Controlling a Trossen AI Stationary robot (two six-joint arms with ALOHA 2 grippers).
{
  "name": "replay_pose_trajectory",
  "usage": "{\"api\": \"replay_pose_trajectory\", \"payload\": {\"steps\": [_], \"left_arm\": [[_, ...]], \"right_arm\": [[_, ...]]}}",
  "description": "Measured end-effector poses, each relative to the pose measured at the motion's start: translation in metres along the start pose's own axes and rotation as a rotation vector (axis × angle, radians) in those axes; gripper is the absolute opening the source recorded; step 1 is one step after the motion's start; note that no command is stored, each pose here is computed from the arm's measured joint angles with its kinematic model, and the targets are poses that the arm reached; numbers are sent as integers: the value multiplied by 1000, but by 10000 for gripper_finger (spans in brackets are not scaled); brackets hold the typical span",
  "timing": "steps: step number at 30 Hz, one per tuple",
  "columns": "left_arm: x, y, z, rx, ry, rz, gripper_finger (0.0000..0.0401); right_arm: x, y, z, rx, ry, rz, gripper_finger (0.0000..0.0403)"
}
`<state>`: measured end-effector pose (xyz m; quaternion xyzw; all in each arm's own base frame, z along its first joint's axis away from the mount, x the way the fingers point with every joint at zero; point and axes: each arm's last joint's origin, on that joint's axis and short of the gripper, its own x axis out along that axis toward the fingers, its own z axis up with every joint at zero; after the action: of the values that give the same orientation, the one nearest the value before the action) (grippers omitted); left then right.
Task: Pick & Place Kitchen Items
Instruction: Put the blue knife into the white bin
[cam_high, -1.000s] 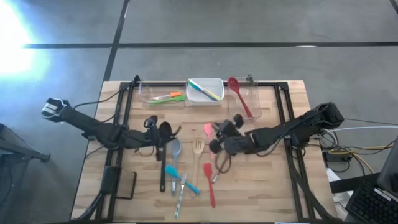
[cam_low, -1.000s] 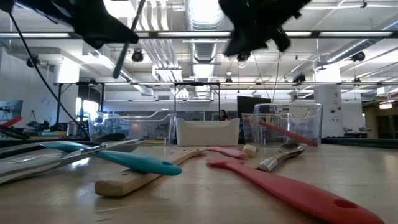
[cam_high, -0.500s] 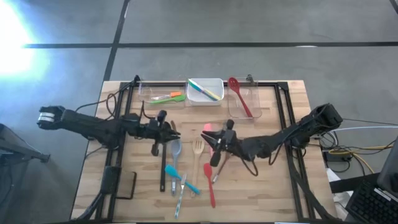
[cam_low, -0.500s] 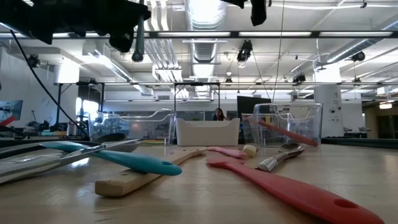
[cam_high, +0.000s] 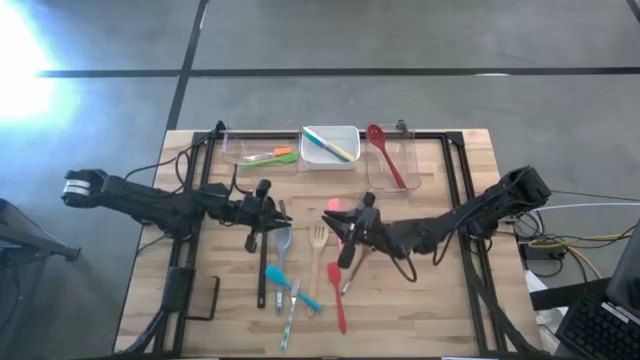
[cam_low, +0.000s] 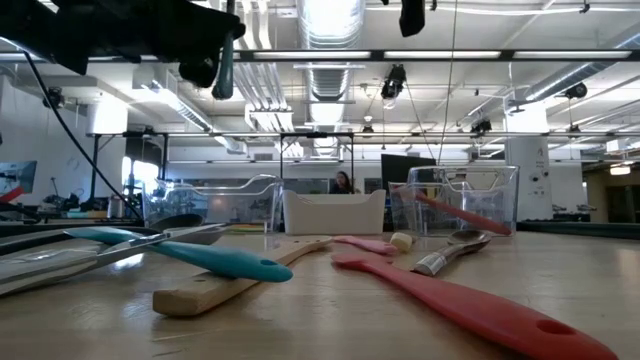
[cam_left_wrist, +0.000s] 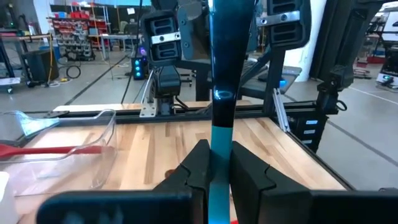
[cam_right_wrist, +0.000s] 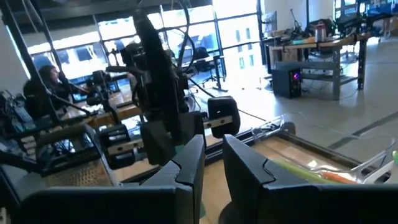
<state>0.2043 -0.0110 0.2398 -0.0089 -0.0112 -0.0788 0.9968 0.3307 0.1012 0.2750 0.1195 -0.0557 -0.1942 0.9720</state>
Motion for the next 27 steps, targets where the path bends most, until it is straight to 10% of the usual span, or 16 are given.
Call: {"api": "replay_pose_trajectory", "payload": {"steps": [10, 27], "left_arm": [[2, -3, 1, 27, -24, -107, 37], [4, 7, 1, -161, -34, -3, 37]], "right_arm": [[16, 1, 9, 79, 6, 150, 59], [58, 34, 4, -111, 174, 111, 191]]}}
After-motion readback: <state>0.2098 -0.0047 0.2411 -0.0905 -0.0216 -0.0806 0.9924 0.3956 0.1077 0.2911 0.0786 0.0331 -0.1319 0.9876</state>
